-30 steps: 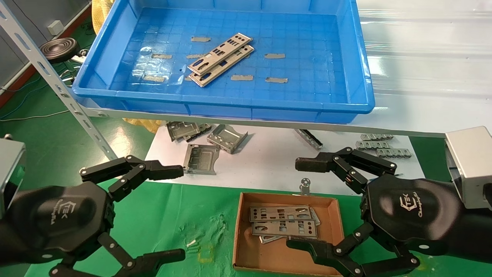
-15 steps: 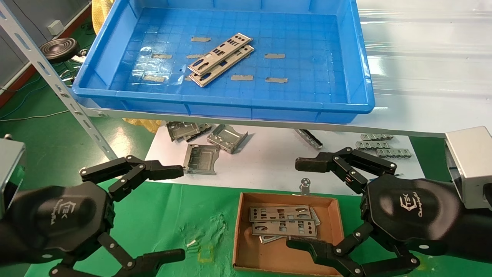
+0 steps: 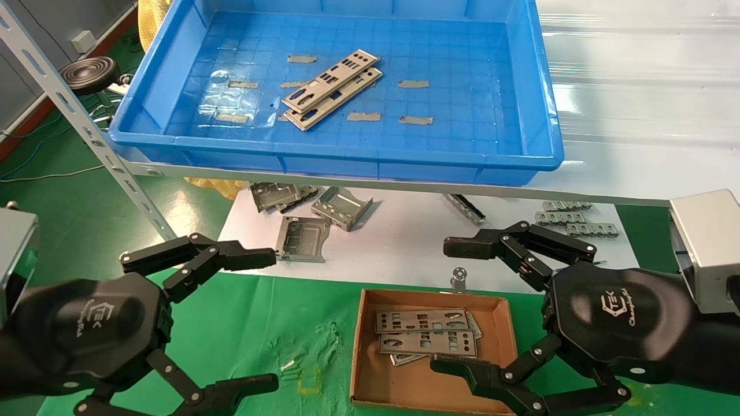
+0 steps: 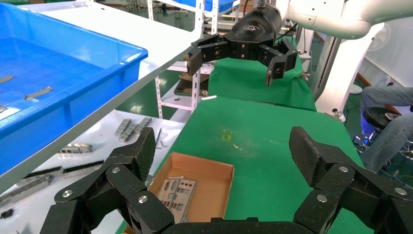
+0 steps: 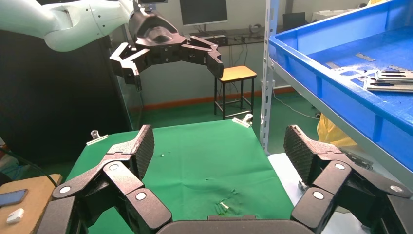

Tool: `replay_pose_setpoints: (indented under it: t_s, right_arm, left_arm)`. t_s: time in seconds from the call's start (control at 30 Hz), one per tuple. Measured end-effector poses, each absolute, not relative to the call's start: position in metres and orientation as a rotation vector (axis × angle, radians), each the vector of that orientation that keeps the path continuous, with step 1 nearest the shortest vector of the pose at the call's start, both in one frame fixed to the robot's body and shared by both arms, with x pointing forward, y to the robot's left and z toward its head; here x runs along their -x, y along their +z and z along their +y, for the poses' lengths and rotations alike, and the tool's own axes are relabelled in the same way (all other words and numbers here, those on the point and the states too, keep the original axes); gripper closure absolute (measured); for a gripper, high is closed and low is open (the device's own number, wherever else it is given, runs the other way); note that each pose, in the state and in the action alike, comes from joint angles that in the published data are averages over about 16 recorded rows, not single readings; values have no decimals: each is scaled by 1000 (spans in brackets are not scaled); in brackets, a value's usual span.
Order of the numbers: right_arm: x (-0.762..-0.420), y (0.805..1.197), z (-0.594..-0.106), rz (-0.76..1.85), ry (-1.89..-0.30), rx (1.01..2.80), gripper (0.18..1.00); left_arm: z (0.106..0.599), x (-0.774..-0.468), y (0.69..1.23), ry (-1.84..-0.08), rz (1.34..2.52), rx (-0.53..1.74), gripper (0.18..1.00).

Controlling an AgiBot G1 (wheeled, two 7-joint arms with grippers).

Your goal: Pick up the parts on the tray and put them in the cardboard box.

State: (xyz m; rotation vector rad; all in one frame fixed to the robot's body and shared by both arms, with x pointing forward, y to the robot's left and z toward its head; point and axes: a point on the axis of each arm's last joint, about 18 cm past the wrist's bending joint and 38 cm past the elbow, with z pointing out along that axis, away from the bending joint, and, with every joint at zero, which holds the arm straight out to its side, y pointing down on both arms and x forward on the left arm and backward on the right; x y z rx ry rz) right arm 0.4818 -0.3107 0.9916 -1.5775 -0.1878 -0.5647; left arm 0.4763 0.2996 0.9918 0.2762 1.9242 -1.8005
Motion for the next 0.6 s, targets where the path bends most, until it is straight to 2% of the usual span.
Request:
replay_pose_setpoints:
  t_s: [0.27,0.47,0.6]
  right_arm:
    - [-482,992,-311,-188,-565,1578,232]
    - [-482,992,-311,-188,-565,1578,307]
    - [-482,992,-311,-188,-565,1578,385]
  left_arm:
    - [300,-476,992,-1800,1924,-276,184]
    - [300,-476,992,-1800,1924,-276,184]
    - [300,-476,992,-1800,1924,-276,184]
